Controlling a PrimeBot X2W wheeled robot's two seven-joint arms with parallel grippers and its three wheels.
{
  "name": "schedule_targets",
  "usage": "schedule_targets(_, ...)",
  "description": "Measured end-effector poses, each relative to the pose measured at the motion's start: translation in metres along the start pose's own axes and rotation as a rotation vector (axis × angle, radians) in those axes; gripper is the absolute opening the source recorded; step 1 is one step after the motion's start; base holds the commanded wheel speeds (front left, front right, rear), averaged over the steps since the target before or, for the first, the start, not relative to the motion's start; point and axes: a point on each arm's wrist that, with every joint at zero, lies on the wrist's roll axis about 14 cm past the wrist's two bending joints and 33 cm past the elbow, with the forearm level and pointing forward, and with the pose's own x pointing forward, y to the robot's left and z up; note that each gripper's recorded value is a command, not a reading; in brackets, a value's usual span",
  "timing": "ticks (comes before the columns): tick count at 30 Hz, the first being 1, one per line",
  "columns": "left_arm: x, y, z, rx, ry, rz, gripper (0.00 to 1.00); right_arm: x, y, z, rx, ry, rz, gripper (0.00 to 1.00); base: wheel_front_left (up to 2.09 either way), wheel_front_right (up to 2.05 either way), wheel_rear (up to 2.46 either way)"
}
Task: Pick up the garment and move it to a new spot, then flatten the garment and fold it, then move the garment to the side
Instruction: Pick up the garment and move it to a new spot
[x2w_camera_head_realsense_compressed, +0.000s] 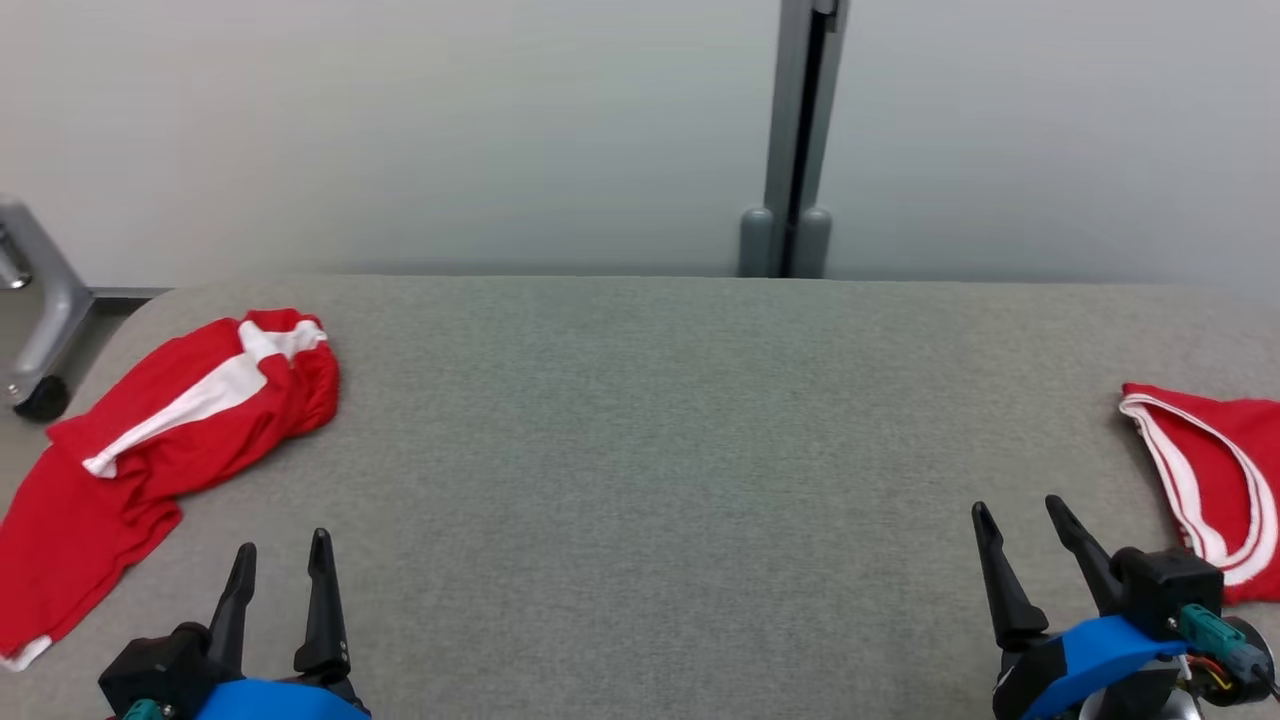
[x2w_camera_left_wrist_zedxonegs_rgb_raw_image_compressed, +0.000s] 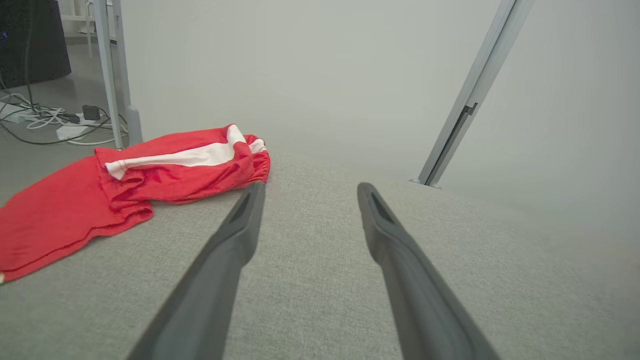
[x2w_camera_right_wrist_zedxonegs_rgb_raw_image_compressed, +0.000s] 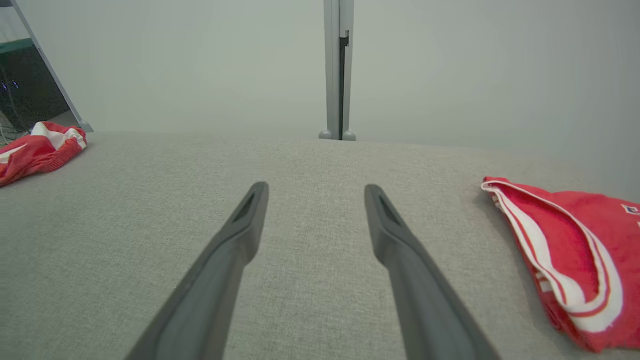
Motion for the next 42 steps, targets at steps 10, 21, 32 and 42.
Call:
schedule_targets(10,-0.039,0.051,0.017,-0.002,-0.053,0.167,1.00,0.031,0.062,0.003,-0.010,-0.006,0.180,1.00,0.00,0.00,0.00)
schedule_targets(21,-0.081,0.093,0.022,-0.001,-0.072,0.325,1.00,0.051,0.128,-0.007,-0.014,0.025,0.363,1.00,0.00,0.00,0.00)
schedule_targets(32,-0.087,0.100,0.024,-0.001,-0.075,0.356,1.00,0.054,0.138,-0.016,-0.007,0.048,0.392,1.00,0.00,0.00,0.00)
schedule_targets(42,-0.021,0.098,0.087,0.089,-0.108,0.236,1.00,0.069,0.120,-0.022,-0.004,0.050,0.349,1.00,0.00,0.00,0.00)
